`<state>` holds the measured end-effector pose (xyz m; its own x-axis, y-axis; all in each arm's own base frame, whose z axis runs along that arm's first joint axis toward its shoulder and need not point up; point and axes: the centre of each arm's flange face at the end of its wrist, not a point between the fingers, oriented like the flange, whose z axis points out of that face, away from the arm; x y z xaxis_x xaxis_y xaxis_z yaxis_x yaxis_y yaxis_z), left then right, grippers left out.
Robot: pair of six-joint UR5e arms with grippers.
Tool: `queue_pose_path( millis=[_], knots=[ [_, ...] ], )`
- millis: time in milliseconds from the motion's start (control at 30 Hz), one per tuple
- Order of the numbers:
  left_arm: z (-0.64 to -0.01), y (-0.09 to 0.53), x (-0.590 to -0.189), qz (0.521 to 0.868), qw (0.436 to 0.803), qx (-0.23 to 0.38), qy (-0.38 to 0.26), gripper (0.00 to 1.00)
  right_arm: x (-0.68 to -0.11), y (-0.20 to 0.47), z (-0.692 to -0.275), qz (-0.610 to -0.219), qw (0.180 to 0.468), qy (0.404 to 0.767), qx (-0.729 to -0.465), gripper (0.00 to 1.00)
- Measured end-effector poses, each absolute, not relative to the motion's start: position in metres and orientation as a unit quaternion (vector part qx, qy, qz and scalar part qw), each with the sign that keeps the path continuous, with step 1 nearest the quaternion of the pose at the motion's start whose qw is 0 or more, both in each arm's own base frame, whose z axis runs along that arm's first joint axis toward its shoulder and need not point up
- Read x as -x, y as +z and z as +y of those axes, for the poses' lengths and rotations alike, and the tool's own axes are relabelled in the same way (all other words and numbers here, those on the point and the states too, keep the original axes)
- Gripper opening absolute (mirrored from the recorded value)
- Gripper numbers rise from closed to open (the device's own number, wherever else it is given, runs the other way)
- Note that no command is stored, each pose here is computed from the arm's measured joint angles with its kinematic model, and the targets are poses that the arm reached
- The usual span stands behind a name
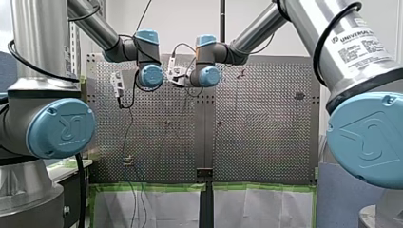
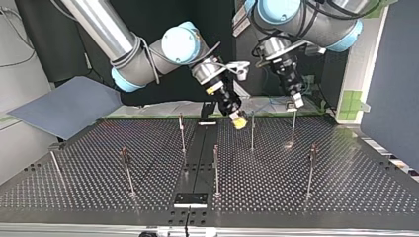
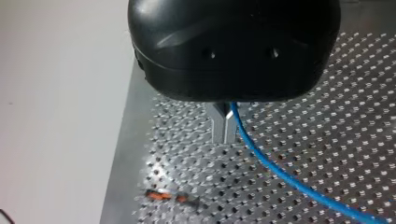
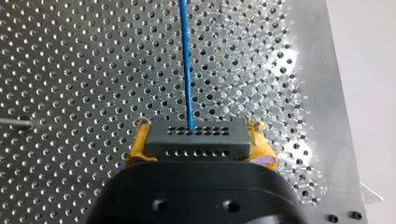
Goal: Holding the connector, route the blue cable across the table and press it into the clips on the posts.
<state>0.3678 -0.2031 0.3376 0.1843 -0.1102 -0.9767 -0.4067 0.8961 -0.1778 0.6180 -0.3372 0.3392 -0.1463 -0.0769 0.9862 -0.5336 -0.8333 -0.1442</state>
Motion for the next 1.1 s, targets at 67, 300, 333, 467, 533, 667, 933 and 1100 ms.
queue_pose_path(
  millis=[67, 300, 333, 467, 533, 667, 933, 1100],
  knots=[
    [-0.2, 0.343, -0.374, 0.627, 0.745, 0.207, 0.098, 0.0, -0.622, 0.338, -0.339, -0.241, 0.157, 0.716, -0.636, 0.0],
    [-0.183, 0.356, -0.394, 0.617, 0.753, 0.209, 0.094, 0.0, -0.636, 0.339, -0.345, -0.238, 0.153, 0.718, -0.636, 0.0],
    [-0.181, 0.357, -0.396, 0.616, 0.754, 0.209, 0.094, 0.0, -0.637, 0.342, -0.346, -0.237, 0.153, 0.719, -0.635, 0.0],
    [-0.171, 0.36, -0.405, 0.612, 0.757, 0.208, 0.095, 0.0, -0.642, 0.354, -0.349, -0.235, 0.153, 0.724, -0.63, 0.0],
    [-0.166, 0.363, -0.41, 0.609, 0.759, 0.208, 0.094, 0.0, -0.643, 0.36, -0.35, -0.234, 0.153, 0.727, -0.628, 0.0],
    [-0.156, 0.37, -0.42, 0.602, 0.765, 0.208, 0.093, 0.0, -0.648, 0.372, -0.354, -0.231, 0.154, 0.733, -0.622, 0.0],
    [-0.135, 0.384, -0.441, 0.589, 0.775, 0.208, 0.091, 0.0, -0.657, 0.389, -0.365, -0.219, 0.153, 0.746, -0.61, 0.0],
    [-0.12, 0.388, -0.459, 0.586, 0.778, 0.205, 0.094, 0.0, -0.662, 0.385, -0.368, -0.215, 0.151, 0.747, -0.611, 0.0]
  ],
)
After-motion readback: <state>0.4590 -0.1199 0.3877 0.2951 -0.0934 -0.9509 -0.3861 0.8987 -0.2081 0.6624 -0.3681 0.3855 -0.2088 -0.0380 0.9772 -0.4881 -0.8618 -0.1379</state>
